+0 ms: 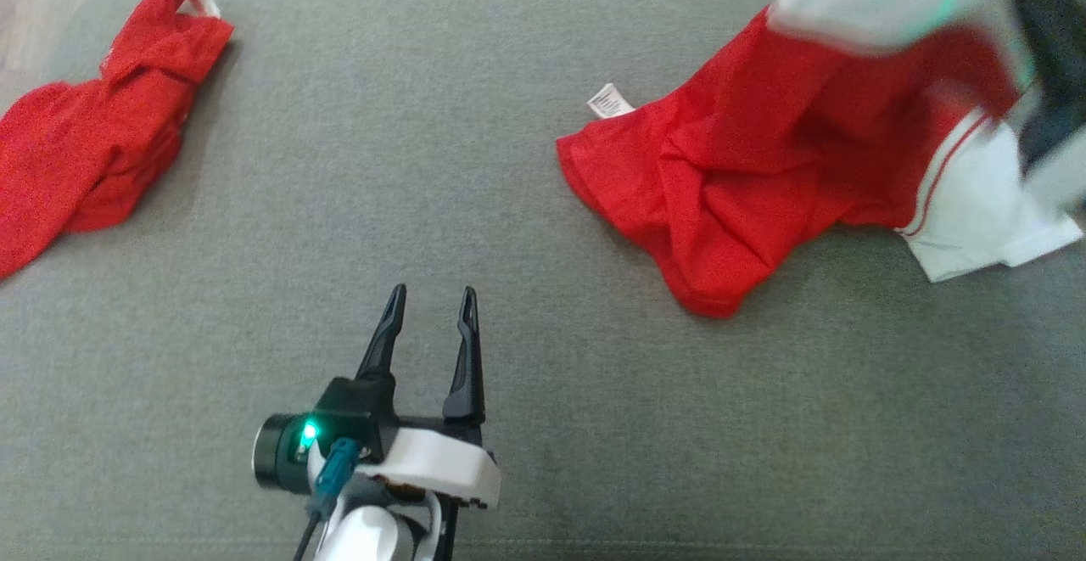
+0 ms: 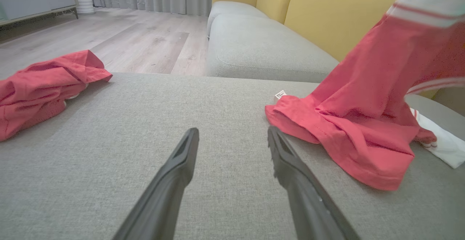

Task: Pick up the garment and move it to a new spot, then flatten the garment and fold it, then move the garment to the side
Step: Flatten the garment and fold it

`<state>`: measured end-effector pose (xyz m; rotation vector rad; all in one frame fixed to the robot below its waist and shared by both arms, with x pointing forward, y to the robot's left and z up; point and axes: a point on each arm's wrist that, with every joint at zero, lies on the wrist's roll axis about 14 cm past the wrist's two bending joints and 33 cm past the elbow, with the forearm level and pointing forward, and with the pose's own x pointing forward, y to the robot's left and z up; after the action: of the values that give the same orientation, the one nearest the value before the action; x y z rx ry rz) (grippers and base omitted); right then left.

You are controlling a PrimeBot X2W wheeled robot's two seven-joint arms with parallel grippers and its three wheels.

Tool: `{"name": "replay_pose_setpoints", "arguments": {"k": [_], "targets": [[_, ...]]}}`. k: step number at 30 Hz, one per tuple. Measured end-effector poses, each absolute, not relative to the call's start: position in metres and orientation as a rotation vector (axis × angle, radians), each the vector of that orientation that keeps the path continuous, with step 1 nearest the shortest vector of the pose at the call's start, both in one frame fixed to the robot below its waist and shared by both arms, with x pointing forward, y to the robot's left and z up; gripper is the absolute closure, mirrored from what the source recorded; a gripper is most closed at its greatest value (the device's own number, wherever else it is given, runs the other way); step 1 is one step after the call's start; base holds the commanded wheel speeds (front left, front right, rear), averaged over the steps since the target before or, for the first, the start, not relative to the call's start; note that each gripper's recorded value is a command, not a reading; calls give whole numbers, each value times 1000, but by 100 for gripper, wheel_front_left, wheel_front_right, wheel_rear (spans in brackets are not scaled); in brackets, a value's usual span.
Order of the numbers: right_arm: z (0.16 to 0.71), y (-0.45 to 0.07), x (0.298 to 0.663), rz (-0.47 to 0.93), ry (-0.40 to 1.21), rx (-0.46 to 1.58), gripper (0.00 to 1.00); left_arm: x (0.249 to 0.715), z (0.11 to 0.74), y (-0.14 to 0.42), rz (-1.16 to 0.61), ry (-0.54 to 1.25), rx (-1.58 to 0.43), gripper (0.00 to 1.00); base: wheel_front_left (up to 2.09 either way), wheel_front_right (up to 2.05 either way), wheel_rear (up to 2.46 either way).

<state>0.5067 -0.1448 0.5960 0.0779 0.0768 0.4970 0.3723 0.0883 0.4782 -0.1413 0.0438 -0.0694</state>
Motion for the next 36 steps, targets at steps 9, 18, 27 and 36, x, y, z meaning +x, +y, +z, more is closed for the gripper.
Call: {"name": "replay_pose_setpoints", "arguments": {"k": [9, 18, 27, 36], "targets": [[505, -206, 419, 462, 559, -15, 100, 374, 481, 81, -95, 34, -147, 0, 0, 0, 0], [429, -278, 342, 318, 1023, -105, 100, 377, 479, 72, -121, 42, -153, 0, 0, 0, 0], [400, -292, 324, 271, 1162, -205, 51, 376, 478, 72, -127, 45, -152, 0, 0, 0, 0], [420, -284, 355, 250, 974, -251, 0, 372, 487, 77, -112, 18, -148, 0, 0, 0, 0]]}}
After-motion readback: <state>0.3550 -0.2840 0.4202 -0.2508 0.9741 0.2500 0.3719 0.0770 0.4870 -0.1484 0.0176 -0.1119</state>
